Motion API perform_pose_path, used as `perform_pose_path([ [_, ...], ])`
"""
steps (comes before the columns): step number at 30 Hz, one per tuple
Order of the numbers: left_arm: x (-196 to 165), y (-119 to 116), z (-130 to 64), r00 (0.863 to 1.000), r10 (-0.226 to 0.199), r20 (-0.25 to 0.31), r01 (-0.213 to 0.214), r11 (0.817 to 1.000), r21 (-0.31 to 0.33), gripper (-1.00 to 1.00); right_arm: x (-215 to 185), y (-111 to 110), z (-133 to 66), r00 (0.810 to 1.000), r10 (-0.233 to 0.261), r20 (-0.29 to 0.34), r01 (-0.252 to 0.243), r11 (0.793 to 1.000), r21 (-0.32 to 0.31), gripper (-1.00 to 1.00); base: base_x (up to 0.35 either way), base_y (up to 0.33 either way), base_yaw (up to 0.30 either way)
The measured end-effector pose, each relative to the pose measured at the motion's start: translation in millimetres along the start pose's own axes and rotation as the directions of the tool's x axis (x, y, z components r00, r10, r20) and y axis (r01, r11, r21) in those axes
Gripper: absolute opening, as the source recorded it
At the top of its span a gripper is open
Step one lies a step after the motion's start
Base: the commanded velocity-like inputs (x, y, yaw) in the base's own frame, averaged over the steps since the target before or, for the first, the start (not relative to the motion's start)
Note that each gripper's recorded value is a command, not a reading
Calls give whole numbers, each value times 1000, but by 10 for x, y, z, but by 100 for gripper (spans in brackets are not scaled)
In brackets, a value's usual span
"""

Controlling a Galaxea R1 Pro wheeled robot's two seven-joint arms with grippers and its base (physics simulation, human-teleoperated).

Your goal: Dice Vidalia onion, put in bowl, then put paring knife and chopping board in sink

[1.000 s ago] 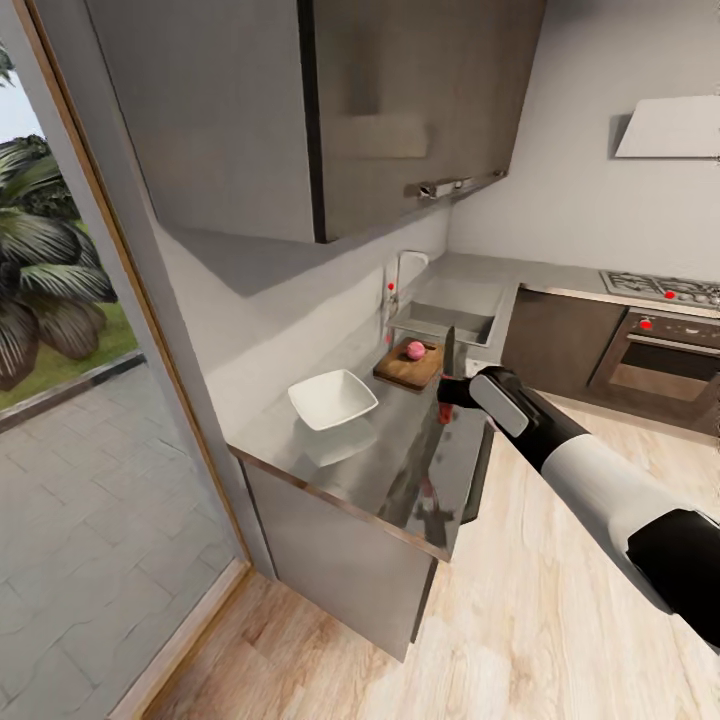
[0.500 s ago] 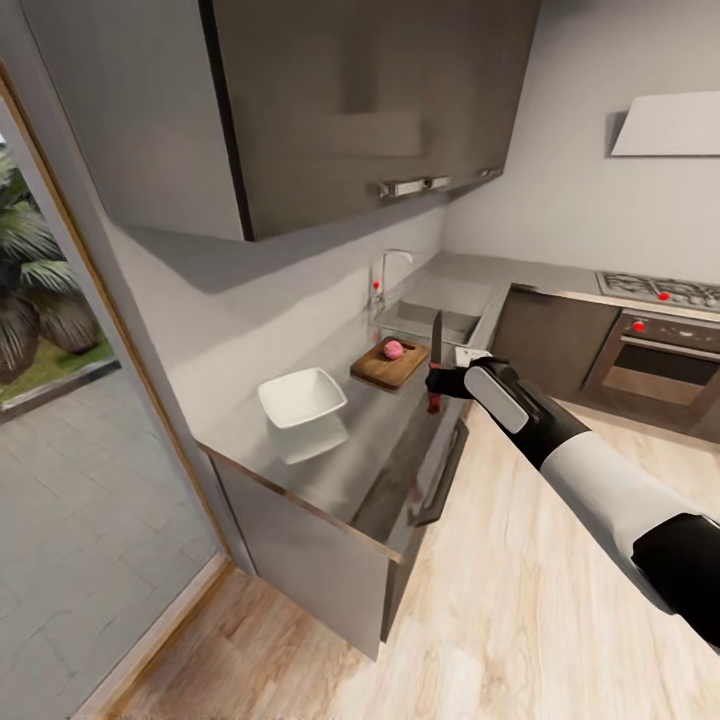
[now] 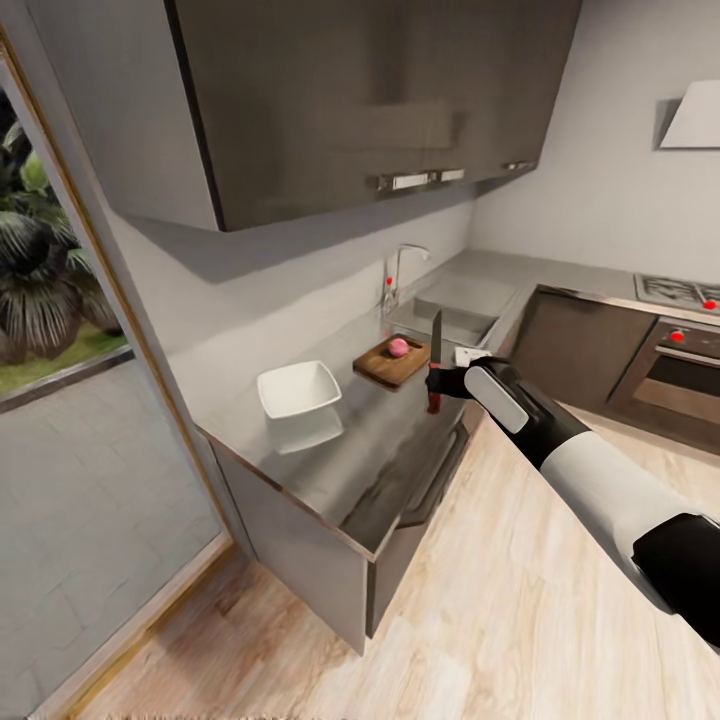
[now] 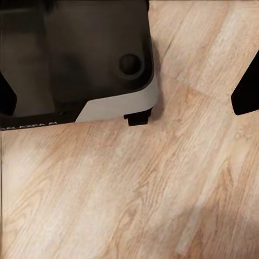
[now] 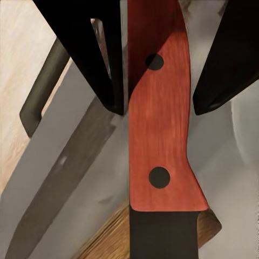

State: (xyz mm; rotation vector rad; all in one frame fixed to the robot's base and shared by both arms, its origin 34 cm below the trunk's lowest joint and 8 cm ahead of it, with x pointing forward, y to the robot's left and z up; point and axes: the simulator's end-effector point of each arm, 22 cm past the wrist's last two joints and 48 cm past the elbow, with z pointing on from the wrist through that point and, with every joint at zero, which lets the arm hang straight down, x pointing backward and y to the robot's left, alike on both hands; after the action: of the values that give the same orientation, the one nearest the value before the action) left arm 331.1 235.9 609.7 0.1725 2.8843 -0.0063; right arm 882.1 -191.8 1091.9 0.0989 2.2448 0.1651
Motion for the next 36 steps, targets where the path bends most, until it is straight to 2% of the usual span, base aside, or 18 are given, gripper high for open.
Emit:
perform_pose_path([
  [36, 170, -19, 41, 999, -1, -40, 1, 1000, 5, 100, 228, -10, 212, 999, -11, -39, 11, 1000, 2, -100, 0, -319, 218],
])
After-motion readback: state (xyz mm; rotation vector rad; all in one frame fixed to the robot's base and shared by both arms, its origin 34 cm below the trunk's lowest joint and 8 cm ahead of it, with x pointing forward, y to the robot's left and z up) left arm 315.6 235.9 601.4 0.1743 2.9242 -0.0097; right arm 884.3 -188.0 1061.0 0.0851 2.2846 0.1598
